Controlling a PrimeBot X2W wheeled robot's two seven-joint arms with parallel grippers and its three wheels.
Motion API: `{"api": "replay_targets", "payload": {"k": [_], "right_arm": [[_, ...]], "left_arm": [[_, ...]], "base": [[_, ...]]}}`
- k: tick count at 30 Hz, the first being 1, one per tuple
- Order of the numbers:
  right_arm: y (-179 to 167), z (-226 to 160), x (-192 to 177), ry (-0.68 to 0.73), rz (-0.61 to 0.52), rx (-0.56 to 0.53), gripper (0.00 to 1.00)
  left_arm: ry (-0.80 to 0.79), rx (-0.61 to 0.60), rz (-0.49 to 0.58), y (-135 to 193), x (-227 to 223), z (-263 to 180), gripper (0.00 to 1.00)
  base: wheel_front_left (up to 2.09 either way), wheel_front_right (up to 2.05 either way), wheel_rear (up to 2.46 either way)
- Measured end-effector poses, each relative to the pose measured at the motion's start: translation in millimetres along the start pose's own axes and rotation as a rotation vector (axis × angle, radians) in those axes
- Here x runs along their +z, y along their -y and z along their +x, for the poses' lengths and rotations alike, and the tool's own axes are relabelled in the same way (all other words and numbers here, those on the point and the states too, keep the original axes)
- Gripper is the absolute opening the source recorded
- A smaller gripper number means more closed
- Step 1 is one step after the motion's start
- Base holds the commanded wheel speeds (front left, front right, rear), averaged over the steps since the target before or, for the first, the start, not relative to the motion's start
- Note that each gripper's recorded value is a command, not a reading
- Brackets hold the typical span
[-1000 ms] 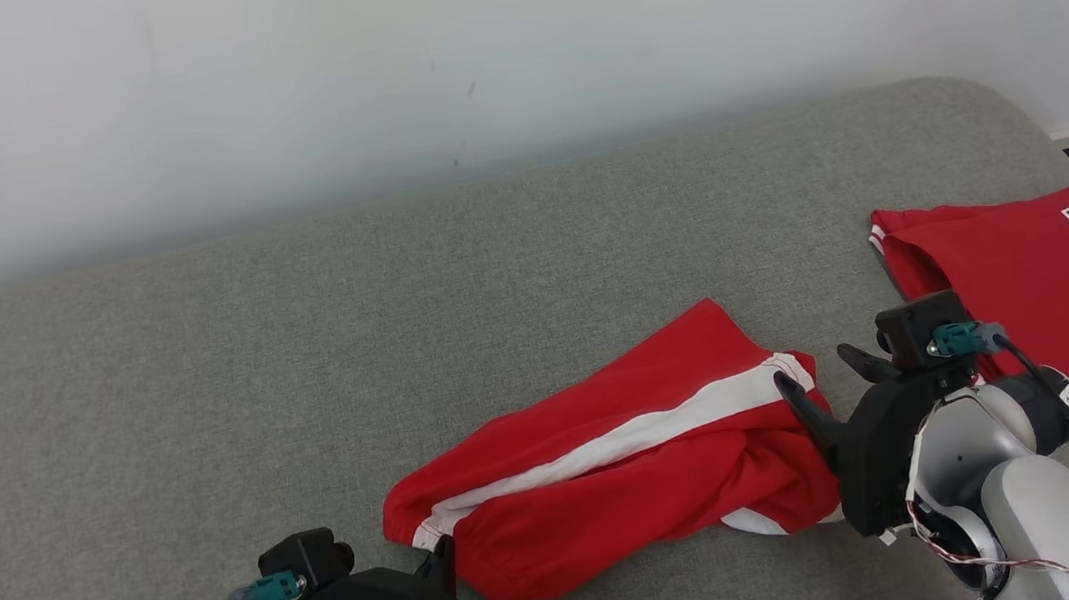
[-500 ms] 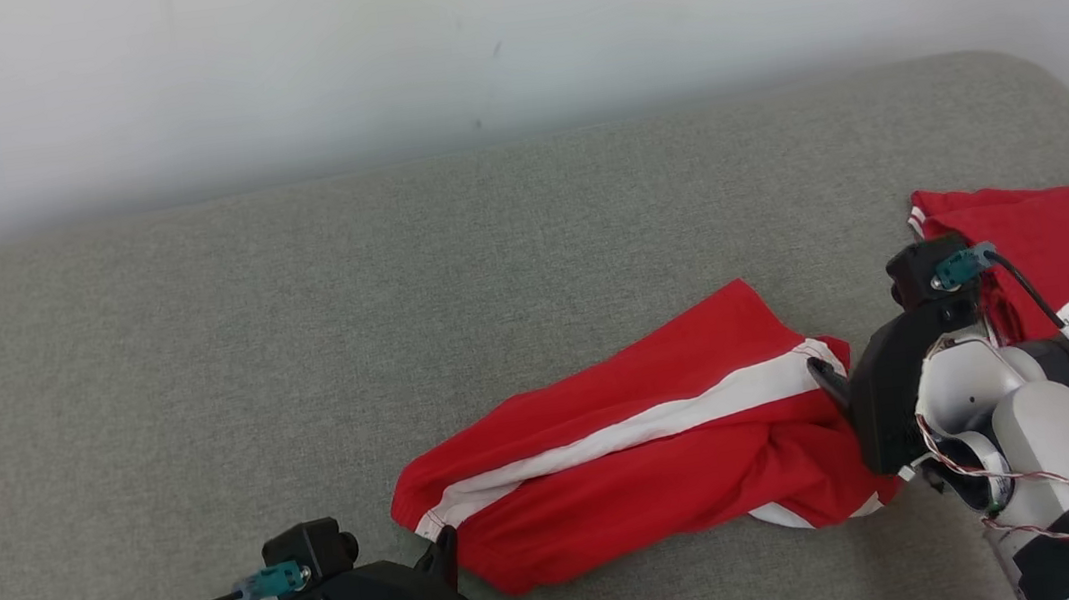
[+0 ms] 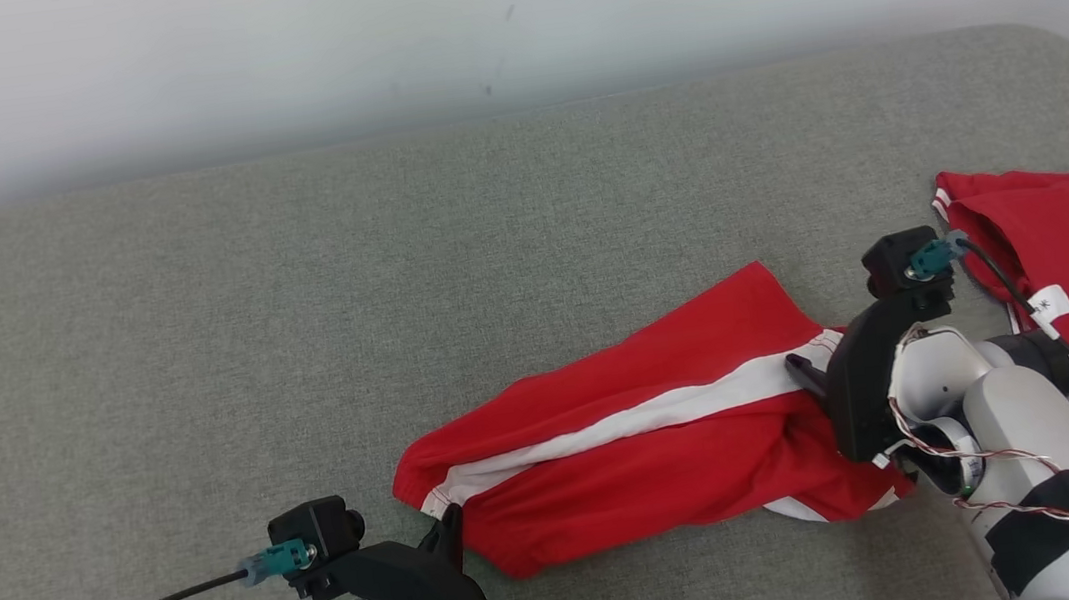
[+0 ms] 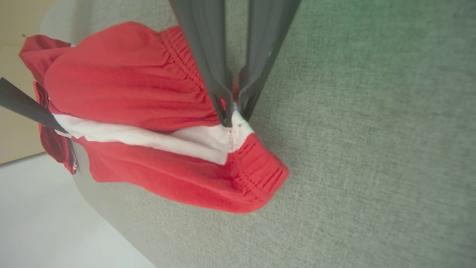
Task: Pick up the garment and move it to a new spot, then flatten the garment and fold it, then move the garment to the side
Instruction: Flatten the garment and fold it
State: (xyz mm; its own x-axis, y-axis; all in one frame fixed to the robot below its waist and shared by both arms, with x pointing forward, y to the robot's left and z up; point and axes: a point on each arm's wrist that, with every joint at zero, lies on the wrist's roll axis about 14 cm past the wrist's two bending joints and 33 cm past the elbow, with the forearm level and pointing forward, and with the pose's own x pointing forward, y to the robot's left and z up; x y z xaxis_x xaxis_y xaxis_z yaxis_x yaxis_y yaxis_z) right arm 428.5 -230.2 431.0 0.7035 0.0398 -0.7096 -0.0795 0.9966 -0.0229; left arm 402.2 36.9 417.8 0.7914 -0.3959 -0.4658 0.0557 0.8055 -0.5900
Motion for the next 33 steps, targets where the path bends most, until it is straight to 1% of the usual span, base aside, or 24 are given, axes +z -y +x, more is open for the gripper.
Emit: {"api": "replay_targets", "payload": {"k": [1, 2, 3, 5, 6, 7, 8, 10, 13, 16, 20, 21, 27, 30, 33], "right_arm": [[-1.7, 1.0, 0.6, 0.0, 0.001, 0.004, 0.83], [-3.3, 1.7, 1.3, 0.002, 0.0, 0.008, 0.58], [-5.0, 2.2, 2.1, 0.007, 0.002, 0.014, 0.47], [-9.7, 2.7, 1.6, 0.006, 0.014, 0.031, 0.34], [-10.6, 2.7, 0.6, 0.003, 0.014, 0.033, 0.29], [-10.8, 2.4, 0.2, 0.002, 0.013, 0.034, 0.1], [-10.1, 2.0, -0.1, 0.002, 0.016, 0.034, 0.0], [-8.8, 1.7, -1.0, 0.001, 0.017, 0.033, 0.0], [-7.5, 0.1, 8.8, 0.044, 0.017, 0.032, 0.0], [-7.6, -5.7, 31.9, 0.137, 0.035, 0.041, 0.0], [-2.4, -22.5, 72.4, 0.301, 0.072, 0.045, 0.0], [0.3, -34.0, 92.7, 0.382, 0.088, 0.047, 0.0], [10.2, -78.7, 146.2, 0.612, 0.121, 0.048, 0.0], [12.8, -107.1, 172.2, 0.742, 0.149, 0.063, 0.0], [19.7, -135.6, 196.4, 0.867, 0.16, 0.052, 0.0]], "left_arm": [[0.001, -0.001, 0.001, 0.2, 0.5, 0.5, 0.0], [0.001, 0.0, 0.001, -0.2, 0.7, 1.0, 0.0], [0.001, 0.0, 0.002, -0.5, 0.7, 1.3, 0.0], [0.0, 0.0, 0.003, -0.7, 0.7, 1.7, 0.0], [0.0, 0.0, 0.004, -0.6, 0.7, 1.7, 0.0], [0.0, 0.0, 0.005, -0.4, 0.8, 1.8, 0.0], [0.0, -0.001, 0.006, -0.1, 0.7, 1.9, 0.0], [-0.001, -0.001, 0.006, -0.2, 0.7, 2.2, 0.0], [0.028, -0.002, 0.005, -0.2, 7.4, 2.5, 0.0], [0.109, -0.032, 0.01, 8.3, 30.1, 2.7, 0.0], [0.232, -0.115, 0.019, 32.0, 71.1, -0.1, 0.0], [0.284, -0.158, 0.035, 45.4, 92.4, -3.0, 0.0], [0.394, -0.316, 0.095, 97.3, 149.0, -19.9, 0.0], [0.413, -0.417, 0.118, 128.1, 172.6, -31.6, 0.0], [0.401, -0.523, 0.132, 158.9, 187.0, -42.7, 0.0]], "base": [[0.0, 0.0, 0.0], [0.0, 0.0, 0.0], [0.0, 0.0, 0.0], [0.0, 0.0, 0.0], [0.0, 0.0, 0.0], [0.0, 0.0, 0.0], [0.0, 0.0, 0.0], [0.0, 0.0, 0.0], [0.0, 0.0, 0.0], [0.0, 0.0, 0.0], [0.0, 0.0, 0.0], [0.0, 0.0, 0.0], [0.0, 0.0, 0.0], [0.0, 0.0, 0.0], [0.0, 0.0, 0.0]]}}
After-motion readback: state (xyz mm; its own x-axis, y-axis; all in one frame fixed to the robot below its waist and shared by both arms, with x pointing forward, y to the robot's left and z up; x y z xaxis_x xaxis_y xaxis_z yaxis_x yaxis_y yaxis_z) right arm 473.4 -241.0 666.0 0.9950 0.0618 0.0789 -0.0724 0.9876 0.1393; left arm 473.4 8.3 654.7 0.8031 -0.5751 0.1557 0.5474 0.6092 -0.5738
